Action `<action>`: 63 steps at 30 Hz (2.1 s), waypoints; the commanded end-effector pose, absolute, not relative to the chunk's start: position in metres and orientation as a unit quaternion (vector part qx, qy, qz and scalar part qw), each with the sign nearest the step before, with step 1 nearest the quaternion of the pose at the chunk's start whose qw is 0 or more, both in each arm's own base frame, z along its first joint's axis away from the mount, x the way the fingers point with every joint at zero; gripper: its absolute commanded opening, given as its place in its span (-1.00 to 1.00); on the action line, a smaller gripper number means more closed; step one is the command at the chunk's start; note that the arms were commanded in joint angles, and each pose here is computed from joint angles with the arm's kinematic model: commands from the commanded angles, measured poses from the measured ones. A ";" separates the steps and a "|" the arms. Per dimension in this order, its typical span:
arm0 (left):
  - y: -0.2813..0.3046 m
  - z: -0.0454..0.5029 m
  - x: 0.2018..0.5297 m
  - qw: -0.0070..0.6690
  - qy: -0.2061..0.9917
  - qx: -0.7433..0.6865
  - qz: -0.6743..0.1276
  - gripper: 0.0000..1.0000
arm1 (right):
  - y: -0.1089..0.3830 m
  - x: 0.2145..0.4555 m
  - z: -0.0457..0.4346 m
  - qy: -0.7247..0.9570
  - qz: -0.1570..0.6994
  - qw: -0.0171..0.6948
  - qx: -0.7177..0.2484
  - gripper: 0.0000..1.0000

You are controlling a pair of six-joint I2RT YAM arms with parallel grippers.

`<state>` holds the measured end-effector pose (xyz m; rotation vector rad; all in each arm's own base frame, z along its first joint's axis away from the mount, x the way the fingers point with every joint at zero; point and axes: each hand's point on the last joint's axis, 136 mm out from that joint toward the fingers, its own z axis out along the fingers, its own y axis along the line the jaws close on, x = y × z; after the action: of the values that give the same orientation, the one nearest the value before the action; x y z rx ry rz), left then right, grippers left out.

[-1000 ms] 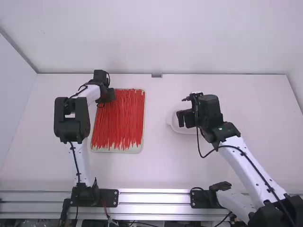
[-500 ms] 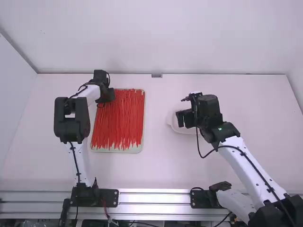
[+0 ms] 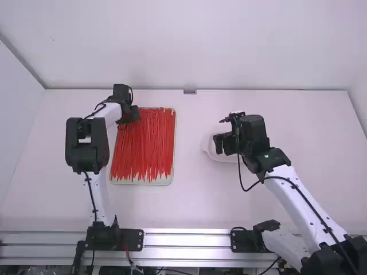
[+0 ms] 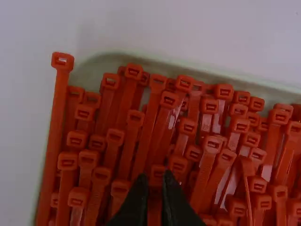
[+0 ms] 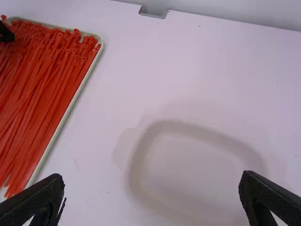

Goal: Fasten the cable tie

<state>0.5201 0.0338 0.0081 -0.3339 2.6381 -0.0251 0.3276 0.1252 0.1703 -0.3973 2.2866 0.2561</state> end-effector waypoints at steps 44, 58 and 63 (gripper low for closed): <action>-0.081 0.300 0.389 0.551 0.792 0.045 -0.257 -0.96 | 0.226 0.303 0.296 0.732 0.406 0.485 -0.254 0.99; -0.152 0.328 0.378 0.587 0.748 0.115 -0.287 -0.96 | 0.272 0.309 0.300 0.691 0.460 0.487 -0.273 0.99; -0.168 0.342 0.373 0.596 0.729 0.119 -0.316 -0.96 | 0.279 0.312 0.299 0.690 0.460 0.491 -0.267 0.99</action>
<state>0.3791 -0.1639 0.3369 0.2821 1.7057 -0.7132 0.3075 0.2765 0.2891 -0.6679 1.6897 1.1147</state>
